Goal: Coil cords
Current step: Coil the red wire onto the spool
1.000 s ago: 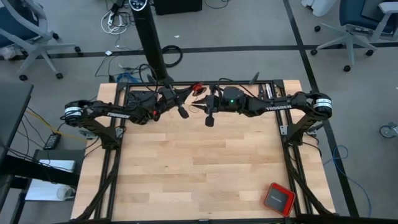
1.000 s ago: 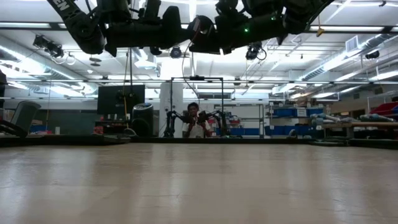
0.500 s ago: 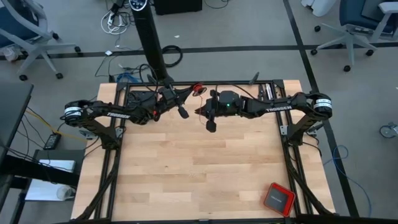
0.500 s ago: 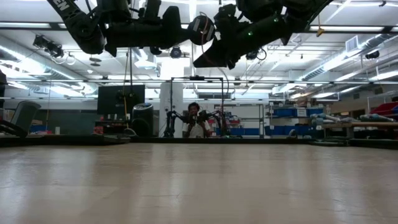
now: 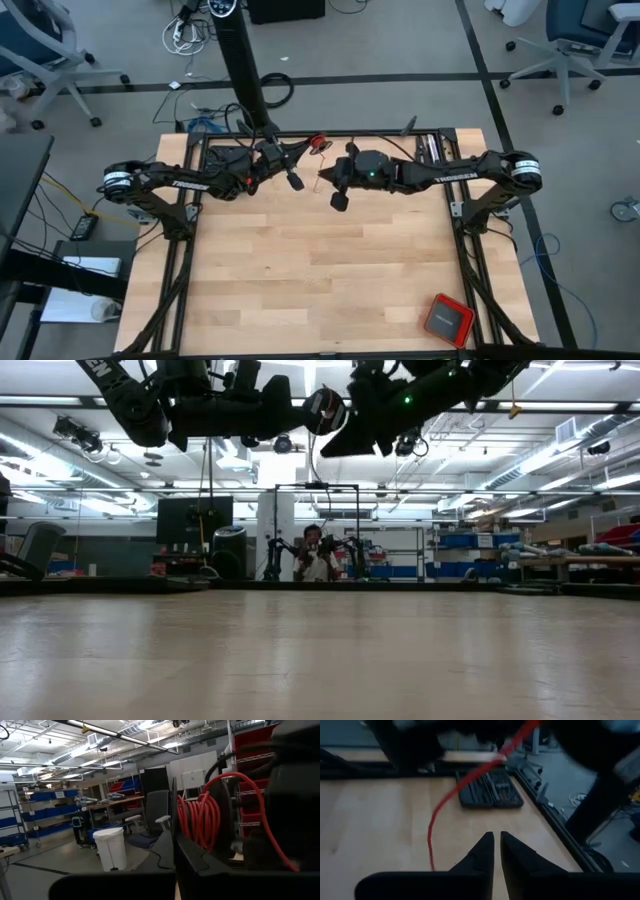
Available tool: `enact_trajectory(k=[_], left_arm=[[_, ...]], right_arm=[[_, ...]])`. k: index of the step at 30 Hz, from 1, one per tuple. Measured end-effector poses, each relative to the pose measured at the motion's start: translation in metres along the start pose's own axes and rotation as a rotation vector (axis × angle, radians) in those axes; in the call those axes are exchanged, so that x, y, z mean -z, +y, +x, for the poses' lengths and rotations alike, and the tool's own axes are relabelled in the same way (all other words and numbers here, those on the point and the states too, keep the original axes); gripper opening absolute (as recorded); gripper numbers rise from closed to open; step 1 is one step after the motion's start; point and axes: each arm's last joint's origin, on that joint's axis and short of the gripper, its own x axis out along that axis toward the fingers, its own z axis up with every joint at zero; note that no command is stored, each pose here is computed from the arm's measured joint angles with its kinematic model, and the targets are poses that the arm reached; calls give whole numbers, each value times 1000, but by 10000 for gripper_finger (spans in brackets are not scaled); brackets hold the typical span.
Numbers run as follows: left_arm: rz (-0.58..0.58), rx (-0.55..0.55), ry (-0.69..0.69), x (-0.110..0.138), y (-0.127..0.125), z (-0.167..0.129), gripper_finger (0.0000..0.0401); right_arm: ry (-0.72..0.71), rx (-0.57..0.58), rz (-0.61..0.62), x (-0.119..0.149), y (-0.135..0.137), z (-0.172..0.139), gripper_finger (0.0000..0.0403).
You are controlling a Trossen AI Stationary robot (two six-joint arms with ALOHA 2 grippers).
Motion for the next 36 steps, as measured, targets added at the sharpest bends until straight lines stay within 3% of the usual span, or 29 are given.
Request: enact_trajectory(k=[13,16,21,36], left_arm=[[0,-1,-2,0,0,0,0],[0,-1,-2,0,0,0,0],[0,-2,-3,0,0,0,0],[9,-10,-2,0,0,0,0]], right_arm=[[17,-196,55,-7,5,-19,80],[42,-186,58,-5,5,-19,83],[139,-66,59,4,2,-19,79],[113,-104,56,-1,8,-24,77]])
